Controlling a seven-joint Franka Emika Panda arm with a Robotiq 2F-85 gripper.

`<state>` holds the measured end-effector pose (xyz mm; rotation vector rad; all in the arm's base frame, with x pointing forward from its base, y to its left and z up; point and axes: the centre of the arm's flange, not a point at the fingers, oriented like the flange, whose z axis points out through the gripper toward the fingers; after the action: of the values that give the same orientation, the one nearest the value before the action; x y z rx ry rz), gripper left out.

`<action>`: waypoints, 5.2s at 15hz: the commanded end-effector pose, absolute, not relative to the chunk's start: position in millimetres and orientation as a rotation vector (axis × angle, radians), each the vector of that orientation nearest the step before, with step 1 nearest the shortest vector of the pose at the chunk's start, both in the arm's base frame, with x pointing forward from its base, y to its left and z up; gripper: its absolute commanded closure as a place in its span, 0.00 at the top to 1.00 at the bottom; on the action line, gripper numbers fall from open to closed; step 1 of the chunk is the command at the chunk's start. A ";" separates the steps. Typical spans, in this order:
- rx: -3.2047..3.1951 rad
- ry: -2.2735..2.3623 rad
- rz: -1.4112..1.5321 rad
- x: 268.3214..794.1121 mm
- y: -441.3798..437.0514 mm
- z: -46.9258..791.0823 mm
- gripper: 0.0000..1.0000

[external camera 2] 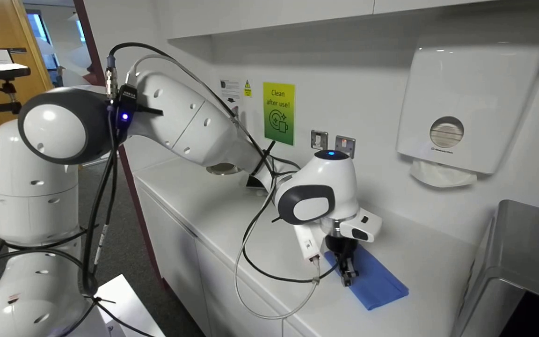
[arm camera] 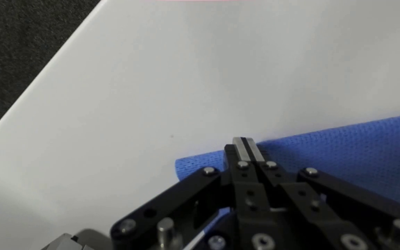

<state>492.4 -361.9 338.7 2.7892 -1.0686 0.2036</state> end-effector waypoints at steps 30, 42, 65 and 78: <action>2.988 -1.135 0.413 652.6 -335.7 323.4 0.00; 3.003 -0.867 0.372 651.5 -288.6 370.4 0.00; 3.109 -0.935 0.257 625.5 -321.8 307.4 0.00; 3.254 -0.928 0.168 678.7 -297.4 304.0 0.00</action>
<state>657.1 -304.4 308.4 3.1951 -0.9700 0.2087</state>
